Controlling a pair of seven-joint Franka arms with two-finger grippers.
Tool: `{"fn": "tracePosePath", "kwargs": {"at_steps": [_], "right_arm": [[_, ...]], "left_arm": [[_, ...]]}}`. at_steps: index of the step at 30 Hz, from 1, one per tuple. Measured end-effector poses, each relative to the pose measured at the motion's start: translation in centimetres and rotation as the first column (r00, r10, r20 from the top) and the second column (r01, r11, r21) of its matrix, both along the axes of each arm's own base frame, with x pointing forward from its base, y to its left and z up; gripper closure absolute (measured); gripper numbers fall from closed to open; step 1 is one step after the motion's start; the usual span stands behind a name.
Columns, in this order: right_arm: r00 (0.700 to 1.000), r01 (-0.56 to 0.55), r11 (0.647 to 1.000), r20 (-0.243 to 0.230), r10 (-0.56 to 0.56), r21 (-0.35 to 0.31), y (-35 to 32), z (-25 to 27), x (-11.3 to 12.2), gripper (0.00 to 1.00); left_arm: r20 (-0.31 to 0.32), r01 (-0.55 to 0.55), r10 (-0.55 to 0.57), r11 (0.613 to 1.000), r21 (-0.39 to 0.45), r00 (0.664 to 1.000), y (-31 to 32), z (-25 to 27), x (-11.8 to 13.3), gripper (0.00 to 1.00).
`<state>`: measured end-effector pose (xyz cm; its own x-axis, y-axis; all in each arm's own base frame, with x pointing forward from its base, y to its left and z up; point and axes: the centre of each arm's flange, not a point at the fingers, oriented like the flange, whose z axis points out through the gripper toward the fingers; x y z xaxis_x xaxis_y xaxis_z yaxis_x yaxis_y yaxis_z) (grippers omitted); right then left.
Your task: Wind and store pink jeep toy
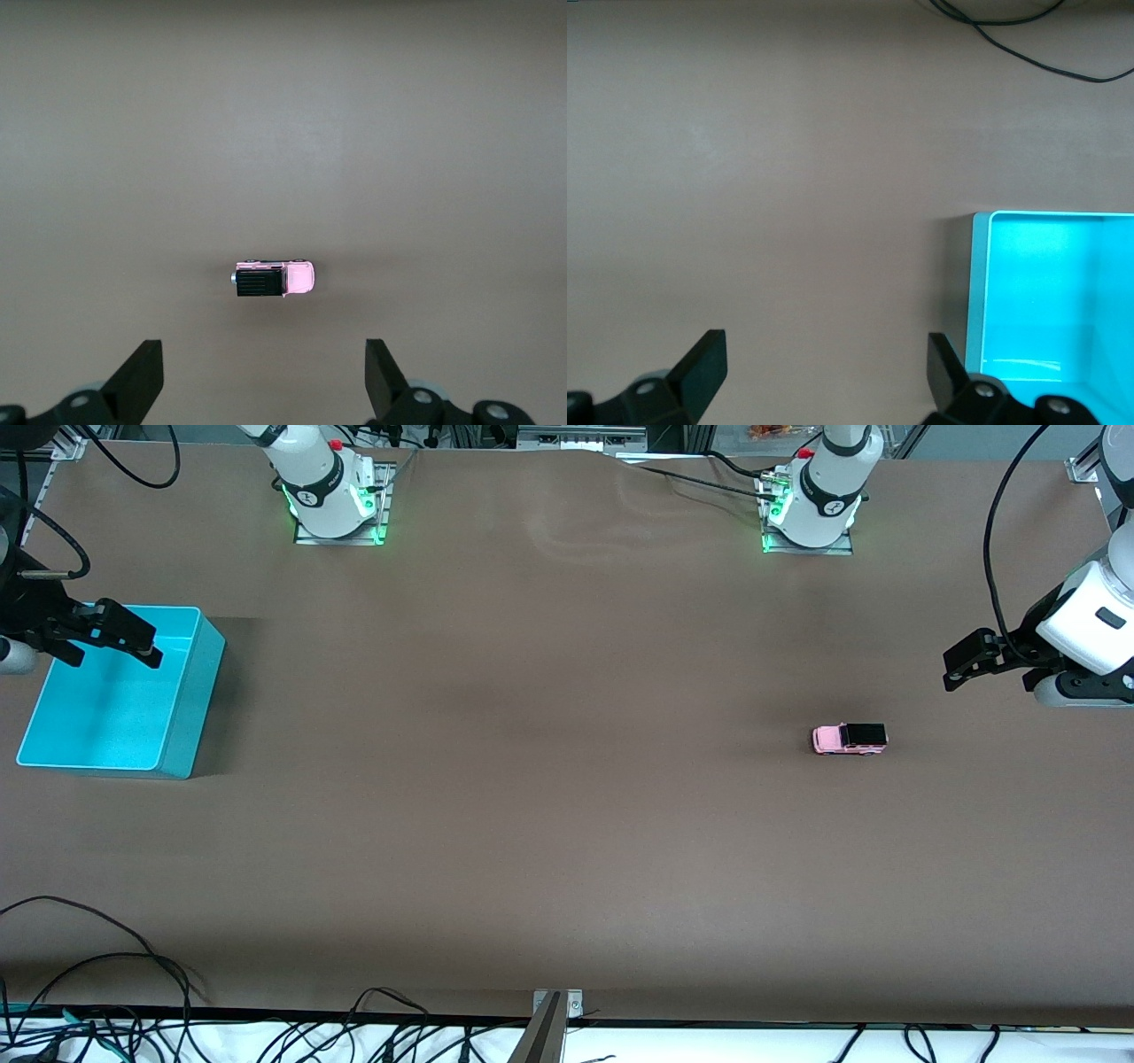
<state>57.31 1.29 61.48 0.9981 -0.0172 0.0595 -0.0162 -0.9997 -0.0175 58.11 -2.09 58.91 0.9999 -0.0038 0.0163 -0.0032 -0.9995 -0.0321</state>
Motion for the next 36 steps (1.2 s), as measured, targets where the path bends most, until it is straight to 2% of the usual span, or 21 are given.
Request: {"fn": "tracePosePath", "kwargs": {"at_steps": [11,36], "right_arm": [[1.000,0.001,1.000,0.000,-0.001,0.000,0.00,0.00,0.00,0.00],[1.000,0.002,1.000,0.000,-0.002,0.000,-0.05,0.00,0.00,0.00]], "left_arm": [[-0.002,0.008,-0.008,0.999,-0.031,1.000,-0.36,-0.01,-0.02,0.00],[-0.003,0.012,-0.012,0.999,-0.032,1.000,-0.59,-0.07,-0.01,0.00]]}}
